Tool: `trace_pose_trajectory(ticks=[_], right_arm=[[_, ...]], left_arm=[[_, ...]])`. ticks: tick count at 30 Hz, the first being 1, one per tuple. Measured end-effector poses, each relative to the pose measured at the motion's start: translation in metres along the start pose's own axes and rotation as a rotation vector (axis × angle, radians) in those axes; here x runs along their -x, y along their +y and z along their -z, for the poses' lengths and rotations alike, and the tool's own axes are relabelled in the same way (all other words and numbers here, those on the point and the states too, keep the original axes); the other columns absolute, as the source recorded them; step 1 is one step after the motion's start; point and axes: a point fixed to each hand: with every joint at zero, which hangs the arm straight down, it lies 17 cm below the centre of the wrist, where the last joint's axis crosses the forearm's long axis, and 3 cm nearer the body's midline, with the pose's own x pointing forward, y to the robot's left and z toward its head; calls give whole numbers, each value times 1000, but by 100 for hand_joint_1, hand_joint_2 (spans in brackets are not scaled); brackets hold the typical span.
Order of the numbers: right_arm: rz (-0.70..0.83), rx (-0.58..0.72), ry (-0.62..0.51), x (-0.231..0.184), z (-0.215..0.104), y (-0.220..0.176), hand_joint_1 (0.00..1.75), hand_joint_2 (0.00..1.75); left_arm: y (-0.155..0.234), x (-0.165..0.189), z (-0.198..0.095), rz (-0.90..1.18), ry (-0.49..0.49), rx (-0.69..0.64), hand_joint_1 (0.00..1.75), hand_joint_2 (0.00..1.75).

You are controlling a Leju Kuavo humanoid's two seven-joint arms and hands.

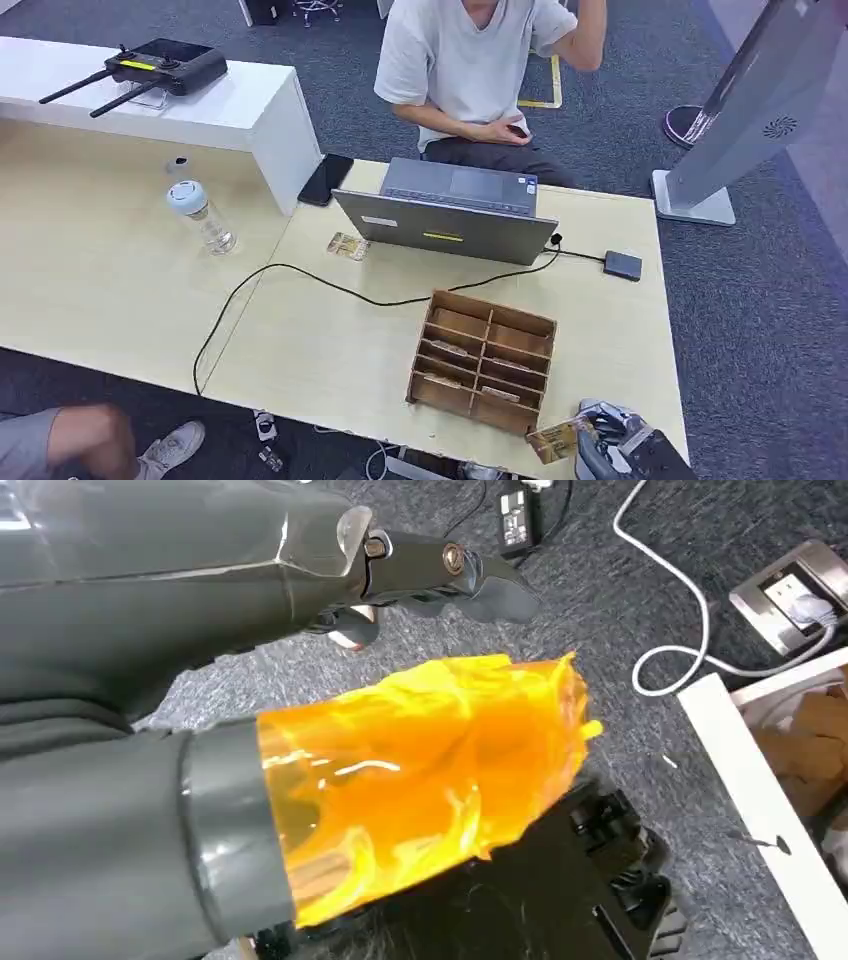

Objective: Pass the card to the sensor for recognition and then transmit it.

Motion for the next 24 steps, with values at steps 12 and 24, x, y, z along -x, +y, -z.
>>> trace_pose_trajectory(ticks=[12, 24], right_arm=[[-36, 16, 29, 5, 3, -9, 175, 175], [-71, 55, 94, 24, 2, -24, 175, 175]], left_arm=[[-1, 0, 0, 12, -5, 7, 0, 0], [-3, -4, 0, 13, -10, 10, 0, 0]])
